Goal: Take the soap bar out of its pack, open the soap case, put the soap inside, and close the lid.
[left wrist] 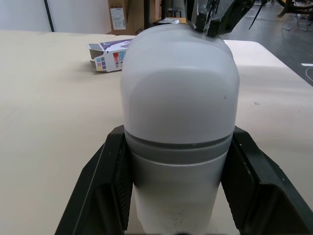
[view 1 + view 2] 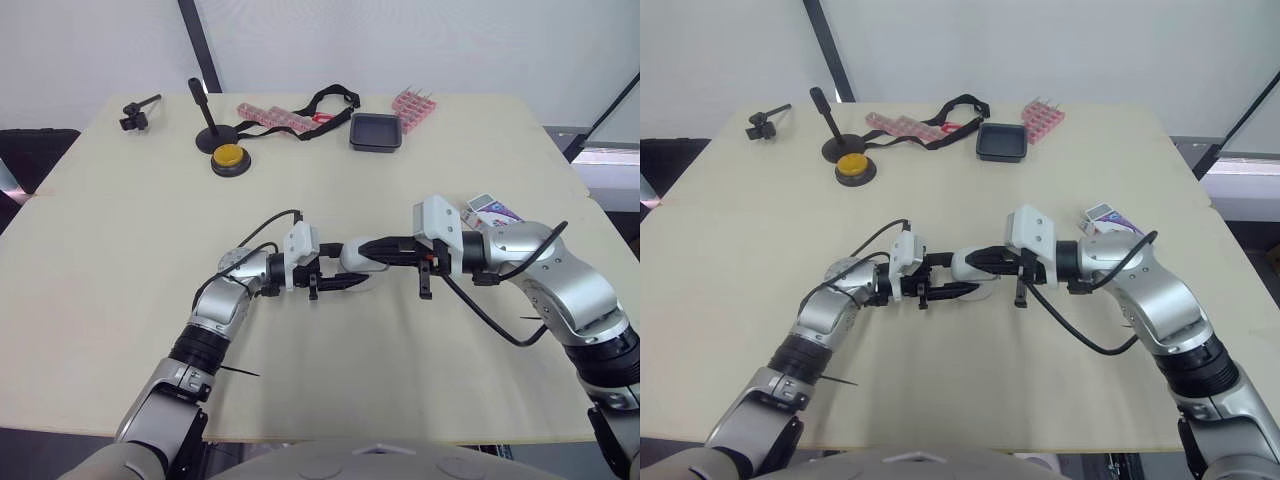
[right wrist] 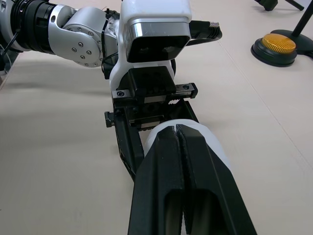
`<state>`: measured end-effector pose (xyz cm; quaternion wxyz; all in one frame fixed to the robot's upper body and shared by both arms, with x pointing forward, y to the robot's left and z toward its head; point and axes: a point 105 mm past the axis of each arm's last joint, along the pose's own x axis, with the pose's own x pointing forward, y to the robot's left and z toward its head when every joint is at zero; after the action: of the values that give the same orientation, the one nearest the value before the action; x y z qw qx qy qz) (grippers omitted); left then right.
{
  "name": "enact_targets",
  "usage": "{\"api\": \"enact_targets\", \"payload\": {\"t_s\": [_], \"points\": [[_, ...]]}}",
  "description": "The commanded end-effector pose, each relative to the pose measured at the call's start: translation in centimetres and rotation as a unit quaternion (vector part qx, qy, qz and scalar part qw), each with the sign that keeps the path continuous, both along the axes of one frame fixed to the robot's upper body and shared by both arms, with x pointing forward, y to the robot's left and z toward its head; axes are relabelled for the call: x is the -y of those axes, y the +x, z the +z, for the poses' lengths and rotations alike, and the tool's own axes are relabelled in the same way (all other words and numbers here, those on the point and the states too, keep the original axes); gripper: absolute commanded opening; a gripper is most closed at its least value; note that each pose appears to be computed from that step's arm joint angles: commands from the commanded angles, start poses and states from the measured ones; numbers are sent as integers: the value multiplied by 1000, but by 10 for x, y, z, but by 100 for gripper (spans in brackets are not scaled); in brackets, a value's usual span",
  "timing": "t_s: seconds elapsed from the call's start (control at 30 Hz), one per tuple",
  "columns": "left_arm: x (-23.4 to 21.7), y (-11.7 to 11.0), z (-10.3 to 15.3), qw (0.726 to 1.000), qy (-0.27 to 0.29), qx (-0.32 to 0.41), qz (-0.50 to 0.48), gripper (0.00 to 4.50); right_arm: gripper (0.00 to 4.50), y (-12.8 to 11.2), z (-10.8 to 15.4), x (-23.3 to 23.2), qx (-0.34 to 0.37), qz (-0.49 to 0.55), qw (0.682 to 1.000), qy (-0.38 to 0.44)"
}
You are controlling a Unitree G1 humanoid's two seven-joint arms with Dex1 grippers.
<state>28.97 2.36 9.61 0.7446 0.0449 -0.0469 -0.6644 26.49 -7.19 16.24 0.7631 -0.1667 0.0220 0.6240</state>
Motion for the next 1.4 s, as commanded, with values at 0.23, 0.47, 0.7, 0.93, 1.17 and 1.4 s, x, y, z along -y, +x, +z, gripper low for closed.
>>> {"api": "enact_targets", "payload": {"t_s": [0.23,0.47,0.7,0.93,1.17,1.4], "points": [[-1,0,2,1000,4,8,4,194,6,5,-25,7,-41,-19,998,-46],[-1,0,2,1000,5,8,4,194,6,5,-33,6,-64,-24,996,-62],[-1,1,2,1000,5,6,7,194,6,6,-22,1,-56,-22,998,-34],[-4,2,1,1000,5,0,10,194,6,10,27,20,11,-41,996,84],[-4,3,3,1000,4,-6,7,194,87,-16,13,54,46,-25,995,87],[-4,2,4,1000,2,-10,3,194,315,-32,-29,78,31,-37,996,72]]}}
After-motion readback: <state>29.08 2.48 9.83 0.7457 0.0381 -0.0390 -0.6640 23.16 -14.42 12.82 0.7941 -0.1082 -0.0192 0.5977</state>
